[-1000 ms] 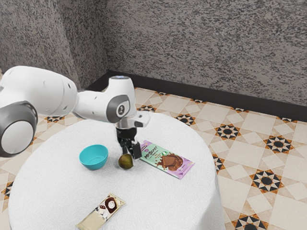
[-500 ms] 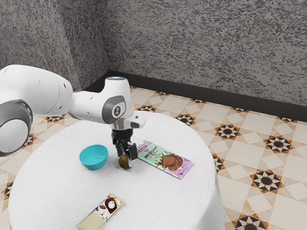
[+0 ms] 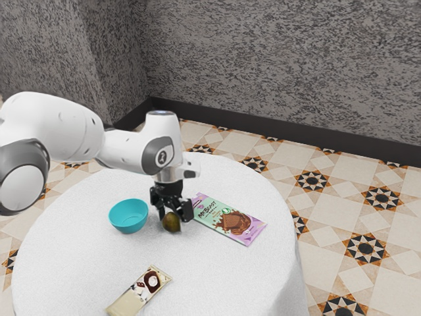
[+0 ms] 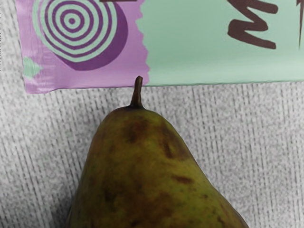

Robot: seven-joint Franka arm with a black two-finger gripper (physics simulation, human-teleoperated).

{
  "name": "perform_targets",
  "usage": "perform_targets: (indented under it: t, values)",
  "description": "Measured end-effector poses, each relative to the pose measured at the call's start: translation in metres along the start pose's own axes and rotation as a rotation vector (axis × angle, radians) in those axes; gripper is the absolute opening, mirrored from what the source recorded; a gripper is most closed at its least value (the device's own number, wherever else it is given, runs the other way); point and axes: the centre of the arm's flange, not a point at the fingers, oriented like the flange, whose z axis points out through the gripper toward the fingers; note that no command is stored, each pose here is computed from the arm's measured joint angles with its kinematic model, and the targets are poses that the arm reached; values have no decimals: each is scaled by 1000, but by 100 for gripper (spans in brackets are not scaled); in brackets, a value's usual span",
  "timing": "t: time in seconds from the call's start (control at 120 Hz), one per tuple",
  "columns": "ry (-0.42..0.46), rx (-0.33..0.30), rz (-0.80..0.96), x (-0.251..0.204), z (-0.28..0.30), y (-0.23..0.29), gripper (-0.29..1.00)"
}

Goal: Place the pear in the bowl.

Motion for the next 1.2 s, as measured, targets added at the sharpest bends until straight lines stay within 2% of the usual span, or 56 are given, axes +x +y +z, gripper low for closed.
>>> perform_targets:
  t: [0.142,0.6,0.983,1.2]
  values:
    - [5,1,-46,1,1,0,70]
    - [8,4,-136,1,-1,0,49]
    - [9,3,-168,1,-3,5,44]
    - [38,18,-171,-3,-31,7,35]
